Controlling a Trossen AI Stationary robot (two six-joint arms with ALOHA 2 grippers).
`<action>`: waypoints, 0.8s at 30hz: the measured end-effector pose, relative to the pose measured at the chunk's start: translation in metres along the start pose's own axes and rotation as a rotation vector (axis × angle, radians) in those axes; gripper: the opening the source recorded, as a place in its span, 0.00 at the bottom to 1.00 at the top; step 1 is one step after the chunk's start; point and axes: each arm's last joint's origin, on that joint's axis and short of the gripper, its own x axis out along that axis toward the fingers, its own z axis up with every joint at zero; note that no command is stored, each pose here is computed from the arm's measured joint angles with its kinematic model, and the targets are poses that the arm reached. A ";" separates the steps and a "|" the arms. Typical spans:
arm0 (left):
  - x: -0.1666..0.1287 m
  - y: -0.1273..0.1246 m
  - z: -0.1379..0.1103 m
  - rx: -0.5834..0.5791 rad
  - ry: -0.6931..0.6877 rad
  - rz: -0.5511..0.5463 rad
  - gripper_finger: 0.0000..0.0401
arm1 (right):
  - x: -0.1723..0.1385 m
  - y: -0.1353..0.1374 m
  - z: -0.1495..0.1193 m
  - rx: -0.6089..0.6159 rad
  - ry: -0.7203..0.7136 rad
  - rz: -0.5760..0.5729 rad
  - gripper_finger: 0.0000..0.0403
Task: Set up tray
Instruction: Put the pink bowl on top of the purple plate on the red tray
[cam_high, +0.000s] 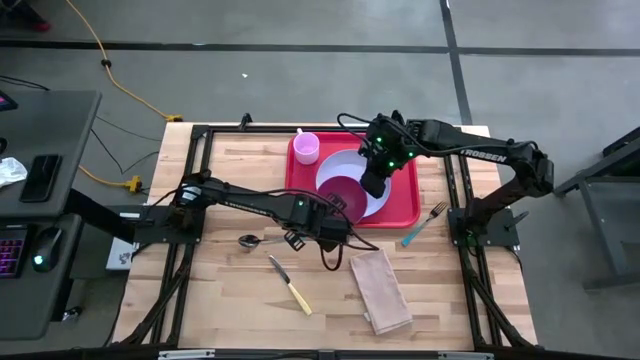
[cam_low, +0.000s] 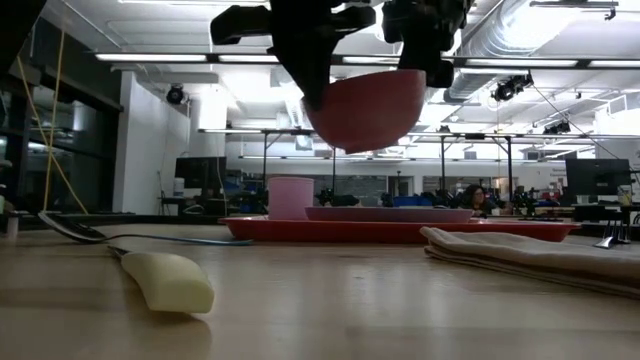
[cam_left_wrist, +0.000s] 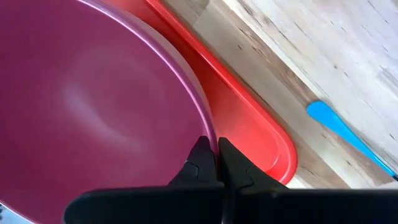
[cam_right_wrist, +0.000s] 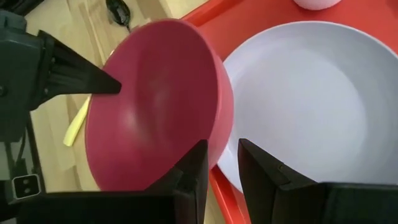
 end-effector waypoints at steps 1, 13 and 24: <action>0.000 0.000 0.000 0.001 0.001 -0.001 0.03 | 0.000 0.000 0.000 0.000 0.005 0.003 0.17; 0.006 0.010 -0.008 -0.020 0.010 0.003 0.03 | 0.004 -0.001 -0.002 0.034 0.032 -0.020 0.23; 0.006 0.013 -0.008 -0.014 -0.006 0.014 0.03 | 0.017 -0.007 -0.001 0.028 0.070 -0.098 0.30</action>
